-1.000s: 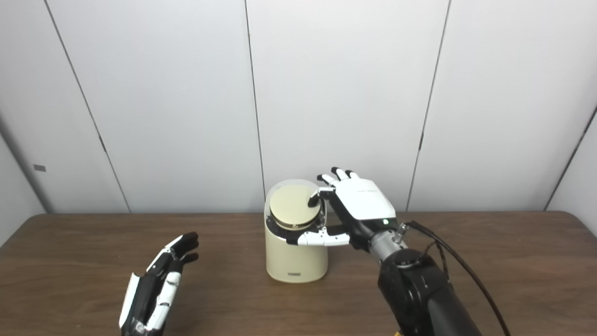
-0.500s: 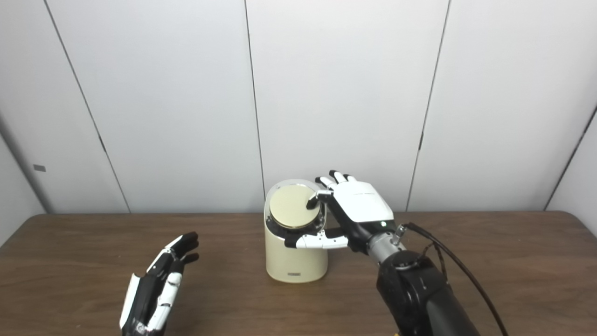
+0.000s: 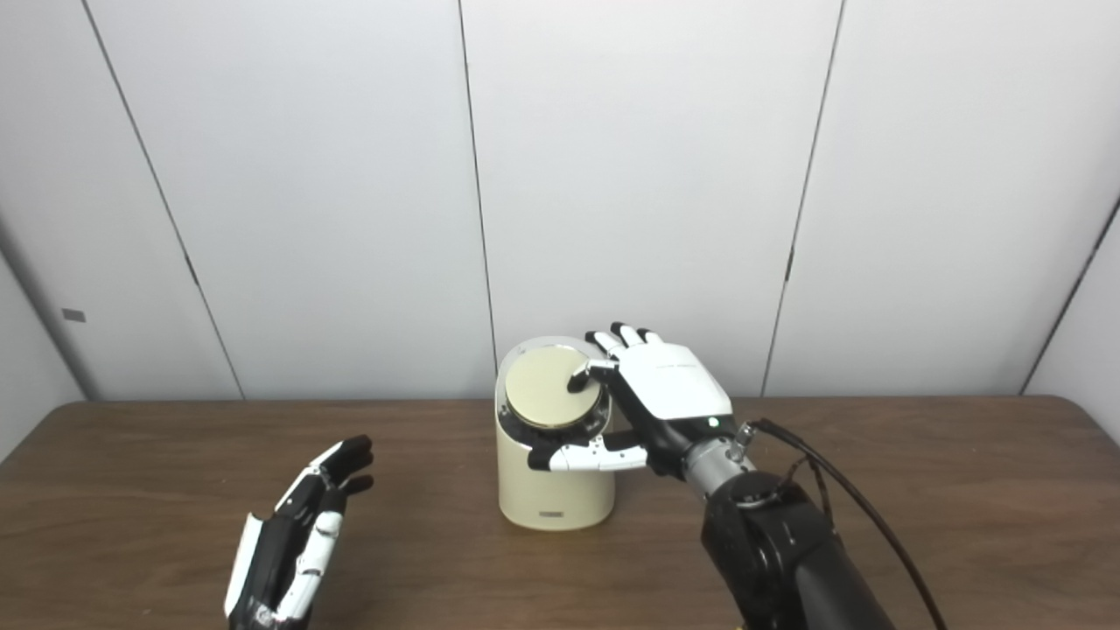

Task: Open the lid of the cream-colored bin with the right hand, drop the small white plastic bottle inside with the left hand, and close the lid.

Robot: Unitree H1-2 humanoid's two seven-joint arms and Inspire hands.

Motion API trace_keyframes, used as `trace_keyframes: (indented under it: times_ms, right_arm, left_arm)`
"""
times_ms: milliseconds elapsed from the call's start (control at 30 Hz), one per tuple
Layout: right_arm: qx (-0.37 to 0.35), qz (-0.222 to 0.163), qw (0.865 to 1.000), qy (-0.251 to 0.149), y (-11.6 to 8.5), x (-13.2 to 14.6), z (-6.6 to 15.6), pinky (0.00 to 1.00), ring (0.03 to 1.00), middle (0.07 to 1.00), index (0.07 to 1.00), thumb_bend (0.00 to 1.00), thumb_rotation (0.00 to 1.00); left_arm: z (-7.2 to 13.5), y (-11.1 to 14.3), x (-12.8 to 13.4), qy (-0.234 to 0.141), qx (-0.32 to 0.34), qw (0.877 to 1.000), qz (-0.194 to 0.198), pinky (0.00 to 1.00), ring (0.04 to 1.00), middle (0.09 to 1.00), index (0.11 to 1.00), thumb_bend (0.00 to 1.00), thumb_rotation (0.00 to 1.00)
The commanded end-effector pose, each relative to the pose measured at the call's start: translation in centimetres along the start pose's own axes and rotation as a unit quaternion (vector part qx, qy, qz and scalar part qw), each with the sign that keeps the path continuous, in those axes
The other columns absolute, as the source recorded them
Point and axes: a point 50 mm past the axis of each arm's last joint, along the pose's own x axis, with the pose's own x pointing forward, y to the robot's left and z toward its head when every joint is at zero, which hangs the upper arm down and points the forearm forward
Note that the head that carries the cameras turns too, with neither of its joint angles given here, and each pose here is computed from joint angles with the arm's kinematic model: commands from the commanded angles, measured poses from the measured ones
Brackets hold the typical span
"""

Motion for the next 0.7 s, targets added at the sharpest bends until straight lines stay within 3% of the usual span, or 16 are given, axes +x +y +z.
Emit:
trace_keyframes:
  times_ms: [0,667]
  right_arm:
    - [-0.004,-0.027,0.999,-0.021,-1.73,0.4,1.04,1.0,1.0,0.957,0.72,0.91,0.94]
    - [0.008,-0.021,0.999,-0.024,-0.86,-0.11,1.67,1.0,1.0,0.954,0.709,0.92,0.94]
  left_arm:
    - [0.71,-0.1,0.36,-0.022,-0.002,1.0,0.003,0.8,0.856,0.864,0.835,0.37,0.76]
    - [0.73,0.03,0.41,-0.022,-0.001,1.0,0.004,0.8,0.858,0.865,0.837,0.38,0.77]
